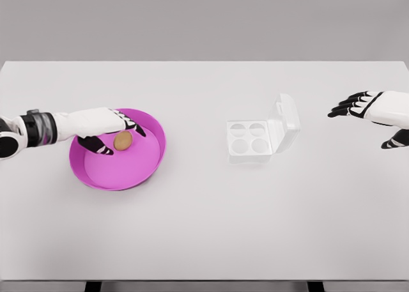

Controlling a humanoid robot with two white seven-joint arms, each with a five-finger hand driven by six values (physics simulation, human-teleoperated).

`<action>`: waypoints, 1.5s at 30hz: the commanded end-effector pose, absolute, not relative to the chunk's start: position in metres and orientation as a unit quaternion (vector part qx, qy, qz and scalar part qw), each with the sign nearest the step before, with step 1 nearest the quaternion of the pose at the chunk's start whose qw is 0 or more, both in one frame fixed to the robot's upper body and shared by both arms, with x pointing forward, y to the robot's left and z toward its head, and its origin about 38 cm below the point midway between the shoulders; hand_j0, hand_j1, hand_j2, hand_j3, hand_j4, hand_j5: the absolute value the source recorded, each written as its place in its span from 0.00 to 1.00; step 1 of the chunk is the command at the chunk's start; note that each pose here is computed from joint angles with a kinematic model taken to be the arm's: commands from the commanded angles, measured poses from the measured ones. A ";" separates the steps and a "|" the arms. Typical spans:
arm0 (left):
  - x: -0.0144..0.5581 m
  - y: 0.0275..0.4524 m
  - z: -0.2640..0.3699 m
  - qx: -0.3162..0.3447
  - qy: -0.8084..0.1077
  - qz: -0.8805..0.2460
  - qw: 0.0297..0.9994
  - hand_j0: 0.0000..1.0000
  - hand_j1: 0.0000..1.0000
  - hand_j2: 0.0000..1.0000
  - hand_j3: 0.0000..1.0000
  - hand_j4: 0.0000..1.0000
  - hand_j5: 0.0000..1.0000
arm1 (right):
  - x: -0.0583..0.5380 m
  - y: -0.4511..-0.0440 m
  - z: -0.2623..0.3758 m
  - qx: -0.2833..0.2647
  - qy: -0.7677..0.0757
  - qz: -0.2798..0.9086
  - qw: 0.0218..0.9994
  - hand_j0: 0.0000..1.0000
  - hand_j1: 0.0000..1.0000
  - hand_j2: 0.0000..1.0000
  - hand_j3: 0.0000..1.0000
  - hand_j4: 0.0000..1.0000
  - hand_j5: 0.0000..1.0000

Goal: Pack egg into the box and close the box lid

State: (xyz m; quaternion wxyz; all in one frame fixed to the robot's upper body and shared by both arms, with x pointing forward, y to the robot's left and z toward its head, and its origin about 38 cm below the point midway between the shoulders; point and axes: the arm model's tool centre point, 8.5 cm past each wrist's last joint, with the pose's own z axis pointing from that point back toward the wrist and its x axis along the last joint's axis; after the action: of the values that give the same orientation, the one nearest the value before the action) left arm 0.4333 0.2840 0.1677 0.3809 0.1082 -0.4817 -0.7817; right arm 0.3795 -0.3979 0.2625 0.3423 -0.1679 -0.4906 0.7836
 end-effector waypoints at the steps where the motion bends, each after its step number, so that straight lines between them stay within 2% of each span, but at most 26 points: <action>1: 0.435 0.282 0.167 0.110 -0.482 -0.781 0.381 0.81 0.81 0.81 0.81 0.81 0.81 | 0.380 -0.398 0.263 -0.168 -0.492 0.782 0.344 1.00 1.00 1.00 1.00 1.00 1.00; 24: 0.438 0.280 0.158 0.113 -0.474 -0.784 0.385 0.81 0.81 0.81 0.81 0.81 0.81 | 0.380 -0.396 0.259 -0.163 -0.494 0.781 0.345 1.00 1.00 1.00 1.00 1.00 1.00; 31: 0.439 0.280 0.157 0.113 -0.473 -0.784 0.386 0.81 0.81 0.81 0.81 0.81 0.81 | 0.374 -0.382 0.209 -0.123 -0.489 0.783 0.364 1.00 1.00 1.00 1.00 1.00 1.00; 36: 0.438 0.280 0.156 0.112 -0.473 -0.784 0.387 0.73 0.73 0.73 0.73 0.73 0.73 | 0.378 -0.398 0.200 -0.128 -0.482 0.774 0.391 1.00 1.00 1.00 1.00 1.00 1.00; 45: 0.438 0.281 0.156 0.111 -0.473 -0.783 0.388 0.70 0.70 0.70 0.70 0.70 0.70 | 0.400 -0.406 0.185 -0.135 -0.493 0.747 0.425 1.00 1.00 1.00 1.00 1.00 1.00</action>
State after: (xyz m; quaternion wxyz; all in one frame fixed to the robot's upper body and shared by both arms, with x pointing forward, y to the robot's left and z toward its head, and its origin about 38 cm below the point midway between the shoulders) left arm 0.4379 0.2802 0.1552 0.3865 0.1114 -0.4722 -0.7843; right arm 0.3984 -0.4035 0.1928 0.4151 -0.1374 -0.4950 0.7508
